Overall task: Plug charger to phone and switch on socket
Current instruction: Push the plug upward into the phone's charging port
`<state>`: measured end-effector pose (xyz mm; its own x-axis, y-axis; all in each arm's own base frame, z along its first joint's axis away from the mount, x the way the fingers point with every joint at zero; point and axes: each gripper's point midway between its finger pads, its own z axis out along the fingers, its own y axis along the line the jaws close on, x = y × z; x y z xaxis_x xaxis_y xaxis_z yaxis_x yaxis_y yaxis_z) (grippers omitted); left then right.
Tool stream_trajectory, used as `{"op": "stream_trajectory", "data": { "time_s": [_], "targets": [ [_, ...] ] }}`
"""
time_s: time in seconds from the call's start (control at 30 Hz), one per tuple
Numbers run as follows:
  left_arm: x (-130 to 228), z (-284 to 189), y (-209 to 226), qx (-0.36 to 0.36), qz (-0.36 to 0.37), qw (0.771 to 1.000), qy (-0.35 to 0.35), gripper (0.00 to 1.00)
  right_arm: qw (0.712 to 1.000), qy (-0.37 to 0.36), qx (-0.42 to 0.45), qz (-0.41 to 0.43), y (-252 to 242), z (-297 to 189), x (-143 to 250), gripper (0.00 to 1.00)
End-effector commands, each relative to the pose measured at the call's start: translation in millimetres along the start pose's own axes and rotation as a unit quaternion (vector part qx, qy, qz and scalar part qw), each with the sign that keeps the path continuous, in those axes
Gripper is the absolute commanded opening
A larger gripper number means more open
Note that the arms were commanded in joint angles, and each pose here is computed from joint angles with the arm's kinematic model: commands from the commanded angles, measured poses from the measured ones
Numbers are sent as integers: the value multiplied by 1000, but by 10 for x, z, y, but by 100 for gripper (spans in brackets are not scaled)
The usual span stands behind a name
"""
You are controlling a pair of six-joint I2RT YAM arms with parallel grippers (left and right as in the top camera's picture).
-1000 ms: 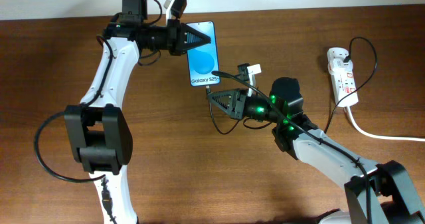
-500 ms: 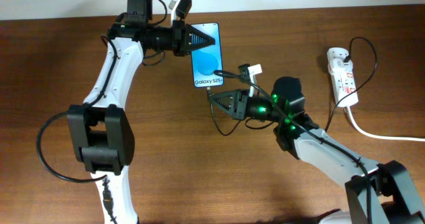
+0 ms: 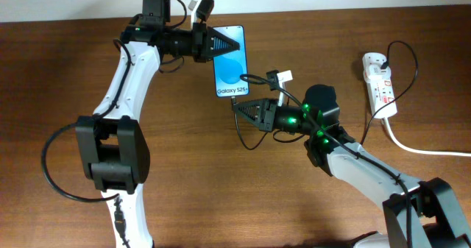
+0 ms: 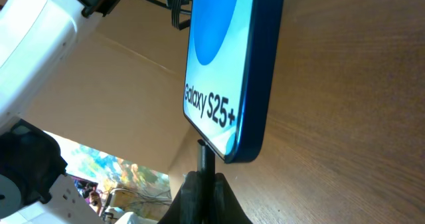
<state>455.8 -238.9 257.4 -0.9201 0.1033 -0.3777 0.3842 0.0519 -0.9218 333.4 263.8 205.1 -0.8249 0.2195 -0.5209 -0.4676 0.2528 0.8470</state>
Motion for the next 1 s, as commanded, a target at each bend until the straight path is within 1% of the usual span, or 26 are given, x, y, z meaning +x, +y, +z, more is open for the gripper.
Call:
{"op": "stream_trajectory", "data": {
  "time_s": [0.0,0.27,0.47,0.7,0.77,0.87,0.93,0.97],
  "targets": [
    [76,176,-174,29,14,999,23,0,999,-43,10,-14,7,-39,-189,4],
    [133,306,-204,33,14,999,36,0,998,-63,9,-16,37,-48,-277,4],
    [138,318,-207,33,14,999,38,0,996,-87,-2,-22,110,-76,-391,4],
    [133,314,-198,31,14,999,36,0,996,-85,3,-16,78,-80,-381,4],
    [113,296,-157,20,14,999,31,0,997,-78,1,-14,82,-76,-356,22],
    [67,217,-97,5,14,1000,20,0,997,-72,-2,-14,90,-73,-336,35],
    [25,114,-69,0,13,1000,10,0,997,-69,-4,-14,98,-72,-325,47],
    [2,61,-47,-4,12,1000,4,0,998,-68,-5,-14,100,-71,-321,50]
  ]
}}
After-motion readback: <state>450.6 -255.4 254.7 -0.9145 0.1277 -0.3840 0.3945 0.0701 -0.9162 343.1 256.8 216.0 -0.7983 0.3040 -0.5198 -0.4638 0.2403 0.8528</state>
